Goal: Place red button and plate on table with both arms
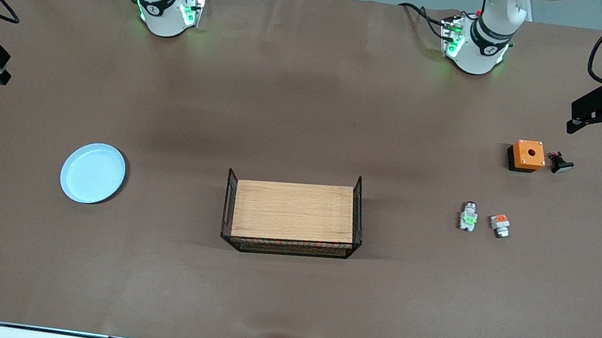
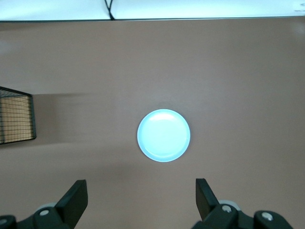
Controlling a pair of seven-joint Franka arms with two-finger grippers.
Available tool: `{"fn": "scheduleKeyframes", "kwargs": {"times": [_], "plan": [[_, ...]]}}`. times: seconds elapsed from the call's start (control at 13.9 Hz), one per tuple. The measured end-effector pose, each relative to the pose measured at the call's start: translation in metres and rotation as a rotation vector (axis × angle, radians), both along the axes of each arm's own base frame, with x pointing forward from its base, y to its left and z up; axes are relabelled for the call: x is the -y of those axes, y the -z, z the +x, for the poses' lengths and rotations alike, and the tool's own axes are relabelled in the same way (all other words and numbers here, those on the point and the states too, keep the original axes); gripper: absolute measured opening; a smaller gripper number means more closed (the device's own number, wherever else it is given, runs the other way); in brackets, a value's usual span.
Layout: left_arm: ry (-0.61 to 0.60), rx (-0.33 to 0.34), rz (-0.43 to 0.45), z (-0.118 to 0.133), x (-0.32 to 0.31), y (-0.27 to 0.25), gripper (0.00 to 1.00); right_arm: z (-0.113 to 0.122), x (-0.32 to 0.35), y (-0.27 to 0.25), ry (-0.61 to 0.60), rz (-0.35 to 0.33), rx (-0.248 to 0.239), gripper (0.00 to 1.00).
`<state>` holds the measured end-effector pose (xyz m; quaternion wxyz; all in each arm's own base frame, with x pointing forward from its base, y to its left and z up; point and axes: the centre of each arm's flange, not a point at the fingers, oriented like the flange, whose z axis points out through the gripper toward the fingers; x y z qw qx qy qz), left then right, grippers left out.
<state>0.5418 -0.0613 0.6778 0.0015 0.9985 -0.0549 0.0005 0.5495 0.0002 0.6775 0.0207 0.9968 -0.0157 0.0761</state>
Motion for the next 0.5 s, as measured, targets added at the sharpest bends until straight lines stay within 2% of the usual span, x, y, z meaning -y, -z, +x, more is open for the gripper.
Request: {"fn": "scheduleKeyframes", "kwargs": {"times": [0.5], "plan": [[0.0, 0.0, 0.0, 0.0002, 0.0, 0.0003, 1.0, -0.0001, -0.0028, 0.0001, -0.017, 0.004, -0.002, 1.0]]}}
